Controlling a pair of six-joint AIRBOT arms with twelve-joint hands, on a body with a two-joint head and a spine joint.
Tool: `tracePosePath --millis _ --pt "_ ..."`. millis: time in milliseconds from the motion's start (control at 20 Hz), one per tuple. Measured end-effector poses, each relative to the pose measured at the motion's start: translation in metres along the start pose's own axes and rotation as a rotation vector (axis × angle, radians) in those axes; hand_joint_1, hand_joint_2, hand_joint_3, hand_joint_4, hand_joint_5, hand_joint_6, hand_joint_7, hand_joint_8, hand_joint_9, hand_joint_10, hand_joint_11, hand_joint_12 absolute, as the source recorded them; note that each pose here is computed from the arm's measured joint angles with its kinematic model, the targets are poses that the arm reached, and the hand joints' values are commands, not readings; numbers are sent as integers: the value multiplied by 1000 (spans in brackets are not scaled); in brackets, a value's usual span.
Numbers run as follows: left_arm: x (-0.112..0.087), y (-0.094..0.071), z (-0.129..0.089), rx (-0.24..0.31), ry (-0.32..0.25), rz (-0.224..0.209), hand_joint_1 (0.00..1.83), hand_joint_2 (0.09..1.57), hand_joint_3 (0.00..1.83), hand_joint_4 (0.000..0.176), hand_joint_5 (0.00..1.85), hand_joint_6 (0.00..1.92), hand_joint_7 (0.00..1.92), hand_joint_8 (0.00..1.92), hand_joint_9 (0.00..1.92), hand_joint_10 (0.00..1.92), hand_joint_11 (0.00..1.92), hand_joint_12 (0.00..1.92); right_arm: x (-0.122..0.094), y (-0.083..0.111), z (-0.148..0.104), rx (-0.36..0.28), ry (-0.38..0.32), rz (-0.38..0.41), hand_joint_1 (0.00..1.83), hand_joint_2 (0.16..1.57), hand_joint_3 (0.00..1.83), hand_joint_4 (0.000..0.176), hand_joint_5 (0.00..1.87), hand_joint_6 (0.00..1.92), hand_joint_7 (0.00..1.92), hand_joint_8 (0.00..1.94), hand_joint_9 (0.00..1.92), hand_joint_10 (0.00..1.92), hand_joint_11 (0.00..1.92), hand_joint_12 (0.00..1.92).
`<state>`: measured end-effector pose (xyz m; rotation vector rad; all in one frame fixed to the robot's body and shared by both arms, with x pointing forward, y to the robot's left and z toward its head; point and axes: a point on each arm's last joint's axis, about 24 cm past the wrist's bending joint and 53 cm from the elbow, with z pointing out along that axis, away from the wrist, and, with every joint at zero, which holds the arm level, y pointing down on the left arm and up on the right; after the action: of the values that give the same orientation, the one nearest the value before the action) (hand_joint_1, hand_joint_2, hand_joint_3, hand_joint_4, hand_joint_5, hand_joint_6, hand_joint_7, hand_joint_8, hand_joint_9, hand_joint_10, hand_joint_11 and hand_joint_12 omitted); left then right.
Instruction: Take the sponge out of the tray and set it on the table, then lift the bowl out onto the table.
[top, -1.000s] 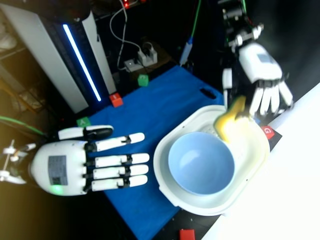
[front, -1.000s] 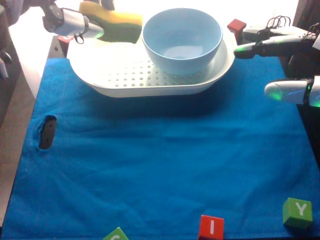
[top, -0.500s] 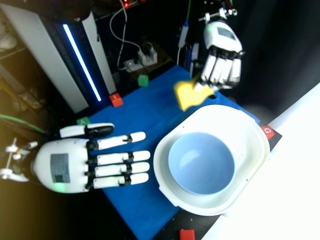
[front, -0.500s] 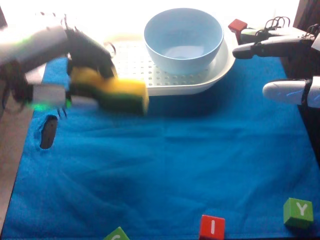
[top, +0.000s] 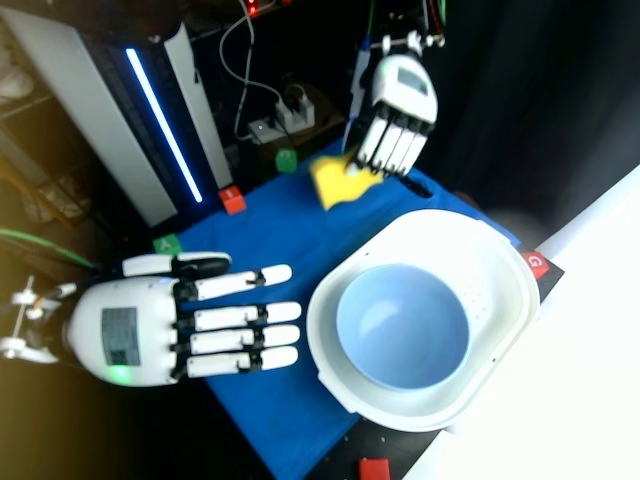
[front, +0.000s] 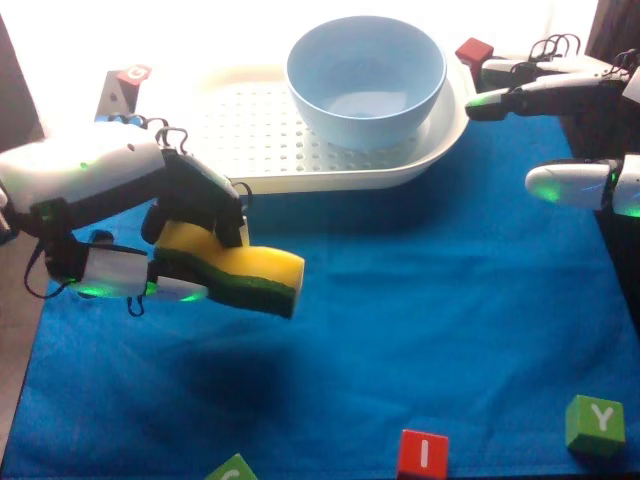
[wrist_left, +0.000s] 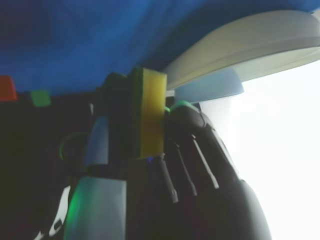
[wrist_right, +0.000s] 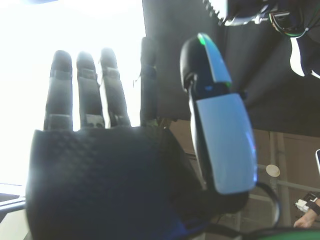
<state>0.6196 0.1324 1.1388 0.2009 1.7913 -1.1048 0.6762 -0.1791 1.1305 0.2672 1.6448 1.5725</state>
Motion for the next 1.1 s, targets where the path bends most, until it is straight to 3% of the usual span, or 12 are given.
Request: tracePosePath --millis 50,100,150,200,250,600,650,700,750,850,1000,1100 --pt "0 3 0 -9 3 1 1232 1140 4 0 961 809 908 1301 701 1170 584 1548 0 0 0 1 -1 0 719 1253 2 113 544 2 207 0 97 1 7 132" --pt "0 4 0 -12 4 3 1232 1140 4 0 961 809 908 1301 701 1170 584 1548 -1 0 0 2 -2 1 719 1253 2 113 544 2 207 0 97 1 7 132" --pt "1 7 -1 -24 10 5 1045 1065 0 0 831 362 772 761 600 1065 406 1547 -1 0 0 1 -3 1 732 1251 1 126 550 3 206 1 94 0 1 133" --pt "3 9 -1 -32 17 8 992 1029 0 0 860 124 795 492 566 996 340 1515 -1 0 0 1 -2 1 743 1252 1 129 555 4 211 2 94 0 0 135" --pt "3 11 -1 -39 20 9 981 1007 0 5 876 36 818 353 562 955 329 1522 0 0 0 2 -2 0 746 1260 4 114 549 1 211 2 99 2 9 143" --pt "9 24 2 -77 41 12 962 978 0 0 893 0 848 204 507 973 234 1549 1 -5 -2 15 1 2 617 1254 0 128 539 1 224 1 117 1 0 210" --pt "8 25 2 -79 41 13 932 969 0 6 848 0 827 152 503 796 166 1507 1 -5 -2 15 2 2 626 1254 0 129 538 0 222 0 114 0 0 205" --pt "7 26 2 -81 38 12 889 976 0 21 812 0 834 95 531 651 131 1479 1 -5 -2 15 2 3 630 1255 0 126 541 2 222 0 118 2 0 206" --pt "6 27 2 -83 33 8 797 954 0 60 734 0 789 34 547 432 64 1364 1 -4 -2 14 2 2 691 1263 1 115 542 1 223 1 119 2 0 201" --pt "5 28 1 -85 30 7 737 887 0 96 578 0 663 1 554 118 9 1188 1 -5 -2 15 2 3 720 1257 0 137 516 0 214 0 120 2 0 196" --pt "4 28 1 -86 28 14 627 870 0 154 302 0 422 0 393 3 0 895 1 -5 -2 15 2 2 778 1228 0 126 504 0 227 0 148 0 0 251" --pt "-3 31 1 -94 2 6 642 846 0 175 142 0 273 0 259 1 0 514 1 -5 -2 15 3 1 723 1209 0 159 479 0 227 0 150 0 0 268"
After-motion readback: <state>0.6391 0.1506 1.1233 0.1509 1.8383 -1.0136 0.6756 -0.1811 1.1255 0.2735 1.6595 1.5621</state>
